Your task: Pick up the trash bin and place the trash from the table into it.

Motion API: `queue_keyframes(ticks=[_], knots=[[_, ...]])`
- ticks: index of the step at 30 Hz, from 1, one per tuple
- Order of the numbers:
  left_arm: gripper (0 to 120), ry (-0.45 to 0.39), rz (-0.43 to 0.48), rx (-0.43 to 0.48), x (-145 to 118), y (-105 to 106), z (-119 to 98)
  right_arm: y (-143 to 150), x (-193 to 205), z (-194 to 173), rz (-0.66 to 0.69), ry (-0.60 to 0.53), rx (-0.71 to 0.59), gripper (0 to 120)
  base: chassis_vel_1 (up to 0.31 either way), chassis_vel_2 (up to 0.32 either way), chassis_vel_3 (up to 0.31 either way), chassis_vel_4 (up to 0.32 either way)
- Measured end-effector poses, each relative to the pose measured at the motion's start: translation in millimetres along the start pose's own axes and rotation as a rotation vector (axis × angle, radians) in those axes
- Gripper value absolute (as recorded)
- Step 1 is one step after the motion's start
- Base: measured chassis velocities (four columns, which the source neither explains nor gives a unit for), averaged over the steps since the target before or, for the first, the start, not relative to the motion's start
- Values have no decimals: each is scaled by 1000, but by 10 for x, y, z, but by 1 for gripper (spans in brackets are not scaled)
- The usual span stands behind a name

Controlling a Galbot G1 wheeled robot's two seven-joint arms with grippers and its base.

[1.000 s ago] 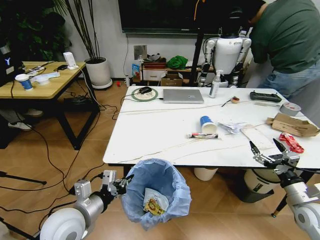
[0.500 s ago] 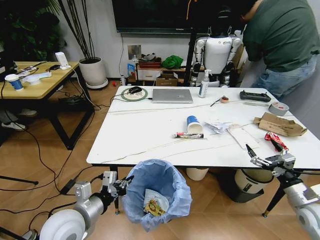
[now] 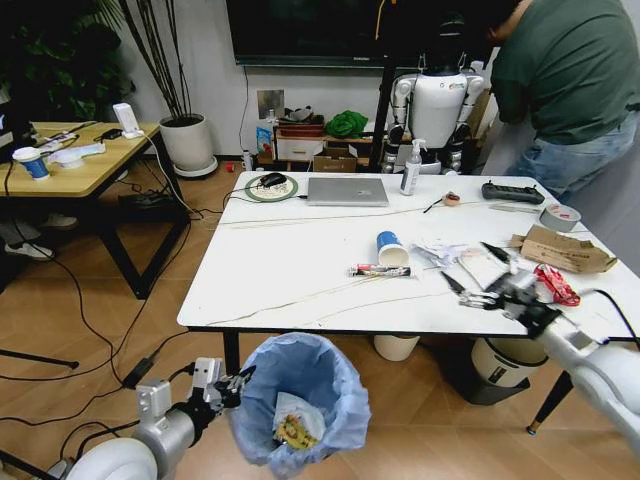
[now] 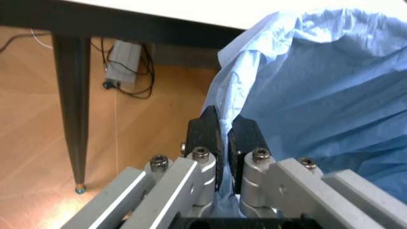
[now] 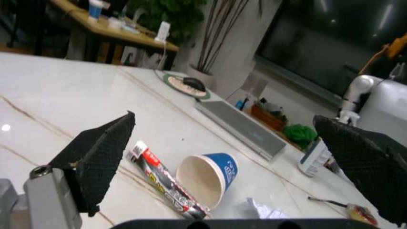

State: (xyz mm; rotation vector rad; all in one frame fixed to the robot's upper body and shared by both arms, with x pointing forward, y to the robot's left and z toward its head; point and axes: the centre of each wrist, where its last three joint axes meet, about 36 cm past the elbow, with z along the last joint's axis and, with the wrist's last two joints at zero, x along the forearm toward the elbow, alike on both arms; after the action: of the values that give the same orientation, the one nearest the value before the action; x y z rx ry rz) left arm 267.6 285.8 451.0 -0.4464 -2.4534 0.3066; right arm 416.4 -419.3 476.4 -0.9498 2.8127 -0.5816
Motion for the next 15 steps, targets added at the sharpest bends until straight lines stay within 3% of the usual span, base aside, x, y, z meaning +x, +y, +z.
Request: queue_keyframes(ticks=[5,15], knots=[[0,4,-23,16,71,22,48,-278,-232,-9,-89,91,28,100,0,0,0,0],[0,-8,-37,24,85,40,25,-386,-419,121,-142,219,-44,100,0,0,0,0]])
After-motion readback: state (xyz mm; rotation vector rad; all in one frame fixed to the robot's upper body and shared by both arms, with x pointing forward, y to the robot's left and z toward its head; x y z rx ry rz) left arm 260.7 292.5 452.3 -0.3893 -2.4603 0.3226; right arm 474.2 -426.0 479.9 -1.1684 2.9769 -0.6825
